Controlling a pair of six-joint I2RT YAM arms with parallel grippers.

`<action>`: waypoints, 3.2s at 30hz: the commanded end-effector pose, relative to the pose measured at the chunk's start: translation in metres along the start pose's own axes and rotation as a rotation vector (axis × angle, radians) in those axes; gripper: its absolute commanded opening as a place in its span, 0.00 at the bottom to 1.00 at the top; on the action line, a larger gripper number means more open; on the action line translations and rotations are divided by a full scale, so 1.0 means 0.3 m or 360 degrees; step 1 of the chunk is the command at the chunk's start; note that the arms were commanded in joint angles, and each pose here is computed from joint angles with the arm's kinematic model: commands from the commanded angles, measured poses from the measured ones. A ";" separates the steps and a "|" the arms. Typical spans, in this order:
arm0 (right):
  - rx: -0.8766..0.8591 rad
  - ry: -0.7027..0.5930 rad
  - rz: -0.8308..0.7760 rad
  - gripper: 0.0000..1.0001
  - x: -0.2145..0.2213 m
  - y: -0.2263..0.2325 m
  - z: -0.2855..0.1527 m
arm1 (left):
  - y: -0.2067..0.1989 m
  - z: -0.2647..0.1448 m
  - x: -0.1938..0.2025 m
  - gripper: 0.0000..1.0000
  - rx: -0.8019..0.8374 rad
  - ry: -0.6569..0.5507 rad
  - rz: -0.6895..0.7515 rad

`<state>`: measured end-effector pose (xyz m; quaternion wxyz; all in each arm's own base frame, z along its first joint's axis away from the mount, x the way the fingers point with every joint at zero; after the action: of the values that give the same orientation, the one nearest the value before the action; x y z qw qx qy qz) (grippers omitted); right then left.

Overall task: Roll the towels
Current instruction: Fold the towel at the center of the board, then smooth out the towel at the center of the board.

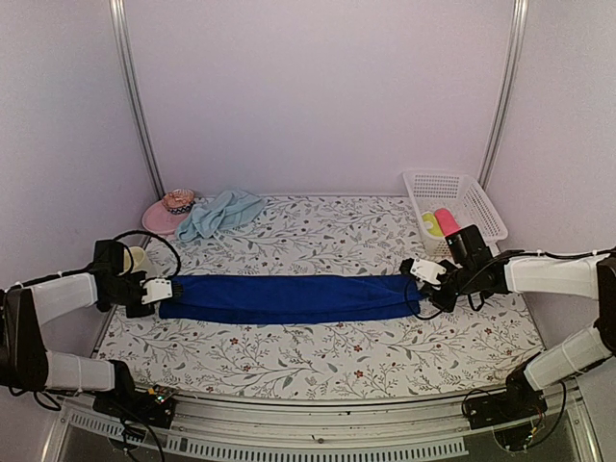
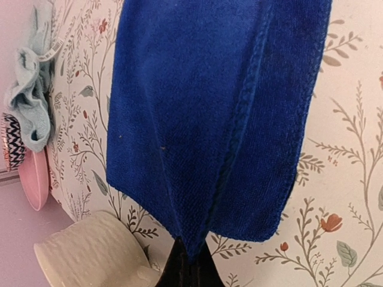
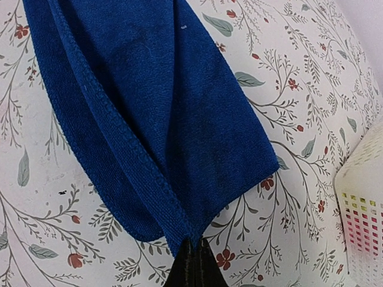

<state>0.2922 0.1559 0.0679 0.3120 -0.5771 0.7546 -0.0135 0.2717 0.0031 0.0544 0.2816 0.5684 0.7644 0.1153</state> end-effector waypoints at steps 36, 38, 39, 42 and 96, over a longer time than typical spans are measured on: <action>-0.0037 0.0078 -0.0110 0.45 0.043 0.070 0.004 | -0.049 -0.006 0.036 0.44 0.0083 0.0054 0.0058; -0.0022 0.0067 -0.0113 0.49 0.035 0.064 -0.007 | -0.049 -0.016 0.038 0.54 0.0094 0.0061 0.0062; -0.0018 0.0064 -0.0112 0.51 0.032 0.061 -0.013 | -0.046 -0.024 0.039 0.60 0.0097 0.0064 0.0066; -0.0009 0.0033 -0.0105 0.57 0.006 0.047 -0.046 | -0.027 -0.058 0.035 0.79 0.0101 0.0047 0.0067; 0.0598 0.0711 0.0582 0.85 0.008 -0.248 0.201 | 0.291 0.242 0.030 0.97 -0.0473 0.0267 -0.0478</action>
<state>0.3793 0.1535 0.0505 0.2430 -0.3586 0.8798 -0.1957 0.3802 0.0255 0.0465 0.3215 0.3909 0.8366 0.2093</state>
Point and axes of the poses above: each gripper's point midway between its finger pads, its own z axis out along the fingers, its own y axis along the line the jaws close on, x = y × z, the point moved 1 cm from there along -z, back along the fingers, and after that the axes turned 7 degrees about -z, right-handed, at the moved point
